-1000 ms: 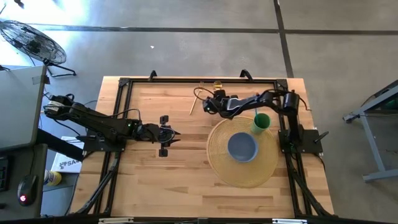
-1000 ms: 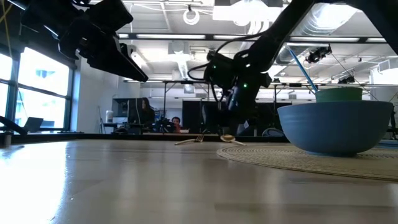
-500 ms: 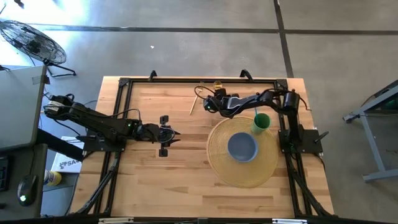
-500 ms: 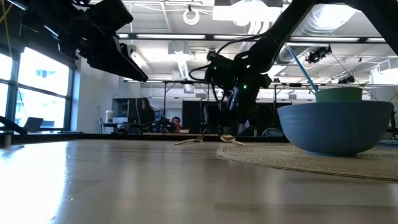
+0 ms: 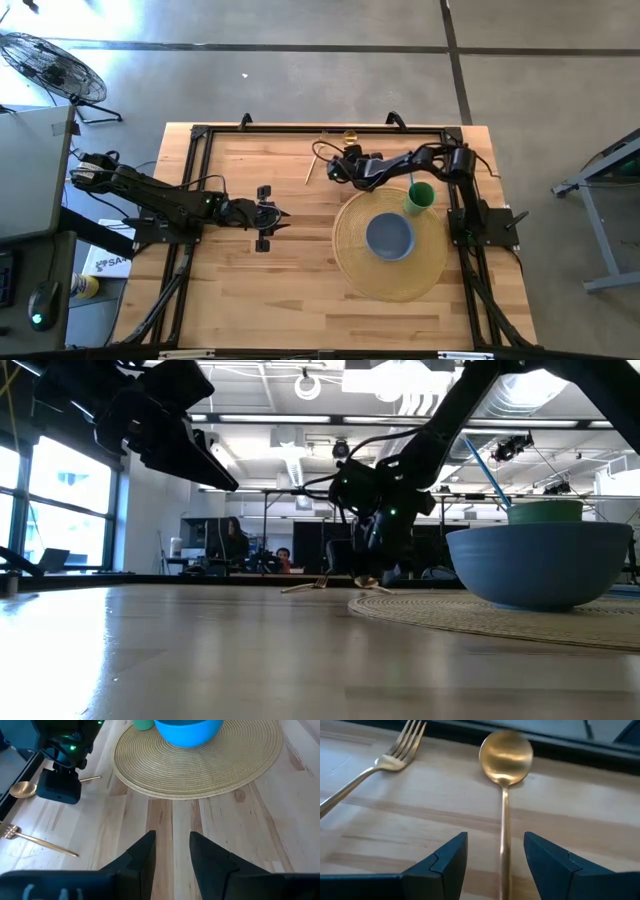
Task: Pick & Place Utensil
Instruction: Put the gold spoon into the blue bowl
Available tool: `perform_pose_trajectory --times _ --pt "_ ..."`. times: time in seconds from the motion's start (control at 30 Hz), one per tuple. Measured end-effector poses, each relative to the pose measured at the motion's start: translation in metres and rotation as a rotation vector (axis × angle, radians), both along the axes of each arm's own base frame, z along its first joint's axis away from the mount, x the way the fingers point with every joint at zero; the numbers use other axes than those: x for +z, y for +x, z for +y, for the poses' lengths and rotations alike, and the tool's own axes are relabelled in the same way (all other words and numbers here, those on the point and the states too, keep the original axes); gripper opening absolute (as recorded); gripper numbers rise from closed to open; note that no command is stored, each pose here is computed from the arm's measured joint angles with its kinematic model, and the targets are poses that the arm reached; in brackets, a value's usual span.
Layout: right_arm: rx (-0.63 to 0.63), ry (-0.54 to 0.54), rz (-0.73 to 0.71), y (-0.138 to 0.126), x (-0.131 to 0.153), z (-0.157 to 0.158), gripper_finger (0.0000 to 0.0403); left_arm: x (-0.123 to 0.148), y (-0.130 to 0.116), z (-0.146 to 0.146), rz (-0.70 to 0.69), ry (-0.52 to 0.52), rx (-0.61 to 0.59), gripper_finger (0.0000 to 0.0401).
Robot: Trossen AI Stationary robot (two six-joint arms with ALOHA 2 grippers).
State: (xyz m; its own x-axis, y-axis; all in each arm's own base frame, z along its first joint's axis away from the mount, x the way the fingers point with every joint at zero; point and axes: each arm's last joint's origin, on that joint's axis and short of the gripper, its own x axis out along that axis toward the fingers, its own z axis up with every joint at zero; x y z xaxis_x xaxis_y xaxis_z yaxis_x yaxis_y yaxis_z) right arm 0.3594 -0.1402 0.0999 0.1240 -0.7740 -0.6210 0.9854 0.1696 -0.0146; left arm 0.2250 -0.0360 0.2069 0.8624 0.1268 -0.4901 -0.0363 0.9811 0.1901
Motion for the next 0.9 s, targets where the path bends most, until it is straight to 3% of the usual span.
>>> perform_pose_trajectory --times 0.33,0.7,0.9 --pt "-0.028 0.057 -0.036 0.0 -0.013 -0.004 0.0177 0.0 0.0 0.0 -0.001 0.0 0.0 0.0115" --pt "-0.012 0.063 -0.046 0.002 -0.012 -0.001 0.0089 0.0 0.0 0.0 -0.003 -0.001 0.0 0.0115" --pt "-0.01 0.063 -0.045 0.002 -0.013 0.0 0.0062 0.0 0.0 0.0 -0.003 0.0 0.0 0.0115"
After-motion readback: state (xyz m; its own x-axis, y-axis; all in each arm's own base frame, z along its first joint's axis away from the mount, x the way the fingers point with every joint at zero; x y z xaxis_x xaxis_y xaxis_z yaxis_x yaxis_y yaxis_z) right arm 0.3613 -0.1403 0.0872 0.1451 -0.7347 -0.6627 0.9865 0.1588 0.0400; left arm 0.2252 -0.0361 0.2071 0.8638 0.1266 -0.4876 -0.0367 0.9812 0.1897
